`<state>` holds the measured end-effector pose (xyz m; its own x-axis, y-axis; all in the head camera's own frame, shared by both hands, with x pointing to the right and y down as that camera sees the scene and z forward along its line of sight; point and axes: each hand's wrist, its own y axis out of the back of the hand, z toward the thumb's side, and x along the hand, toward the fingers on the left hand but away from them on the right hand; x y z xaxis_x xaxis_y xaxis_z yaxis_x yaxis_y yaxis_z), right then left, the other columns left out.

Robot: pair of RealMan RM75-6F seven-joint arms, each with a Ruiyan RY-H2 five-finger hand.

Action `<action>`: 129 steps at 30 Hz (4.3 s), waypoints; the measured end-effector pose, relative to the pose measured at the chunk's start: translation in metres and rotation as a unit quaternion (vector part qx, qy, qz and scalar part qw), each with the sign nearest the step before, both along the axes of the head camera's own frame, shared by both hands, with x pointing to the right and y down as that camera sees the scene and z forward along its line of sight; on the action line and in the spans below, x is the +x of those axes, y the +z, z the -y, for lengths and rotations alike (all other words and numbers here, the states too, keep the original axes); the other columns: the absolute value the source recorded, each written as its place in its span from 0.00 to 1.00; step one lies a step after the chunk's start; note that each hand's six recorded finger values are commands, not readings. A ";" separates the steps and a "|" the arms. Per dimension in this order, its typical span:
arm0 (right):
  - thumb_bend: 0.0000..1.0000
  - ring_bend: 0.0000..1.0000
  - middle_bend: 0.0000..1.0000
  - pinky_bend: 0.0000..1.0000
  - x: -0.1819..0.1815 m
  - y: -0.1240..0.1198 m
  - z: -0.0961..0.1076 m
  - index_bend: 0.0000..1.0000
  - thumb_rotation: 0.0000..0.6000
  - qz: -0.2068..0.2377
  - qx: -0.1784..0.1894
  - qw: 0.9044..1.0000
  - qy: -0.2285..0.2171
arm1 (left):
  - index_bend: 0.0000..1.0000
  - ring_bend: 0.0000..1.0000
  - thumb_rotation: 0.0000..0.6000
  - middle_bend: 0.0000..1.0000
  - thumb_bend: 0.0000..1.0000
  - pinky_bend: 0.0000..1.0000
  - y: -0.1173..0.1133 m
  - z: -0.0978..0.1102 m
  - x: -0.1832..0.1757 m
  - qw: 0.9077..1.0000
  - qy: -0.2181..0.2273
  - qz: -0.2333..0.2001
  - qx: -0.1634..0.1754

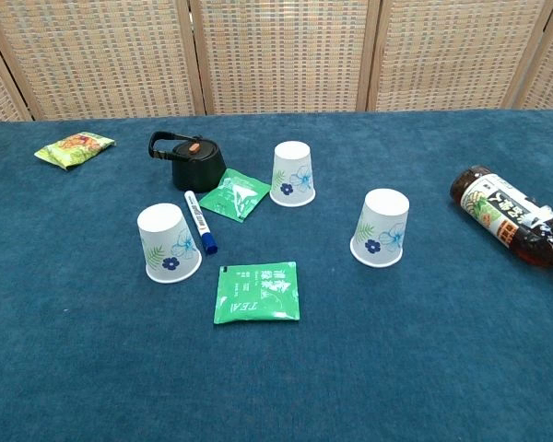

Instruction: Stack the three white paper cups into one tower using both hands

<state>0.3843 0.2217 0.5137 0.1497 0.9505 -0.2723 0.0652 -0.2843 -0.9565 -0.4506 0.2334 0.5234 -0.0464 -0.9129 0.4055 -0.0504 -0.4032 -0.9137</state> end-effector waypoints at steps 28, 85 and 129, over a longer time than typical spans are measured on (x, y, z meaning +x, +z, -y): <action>0.06 0.25 0.30 0.32 -0.105 0.091 0.111 0.19 1.00 0.077 -0.135 0.979 -0.136 | 0.00 0.00 1.00 0.00 0.00 0.00 0.023 0.016 -0.001 1.000 -0.011 0.026 -0.014; 0.43 0.48 0.52 0.55 -0.289 0.116 0.216 0.49 1.00 0.081 -0.146 0.967 -0.194 | 0.00 0.00 1.00 0.00 0.00 0.00 0.045 0.034 -0.013 0.997 -0.042 0.029 -0.058; 0.00 0.00 0.00 0.05 -0.332 0.150 0.251 0.00 1.00 0.026 -0.198 0.969 -0.145 | 0.00 0.00 1.00 0.00 0.00 0.00 0.045 0.038 -0.030 0.995 -0.073 0.025 -0.066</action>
<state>0.0520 -0.0291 0.6642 0.4172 0.6892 -0.5923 -0.0272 -0.6420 -0.7662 -0.4807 0.1955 0.5685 -0.1976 -0.8337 0.5156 -0.0723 -0.5122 -0.8558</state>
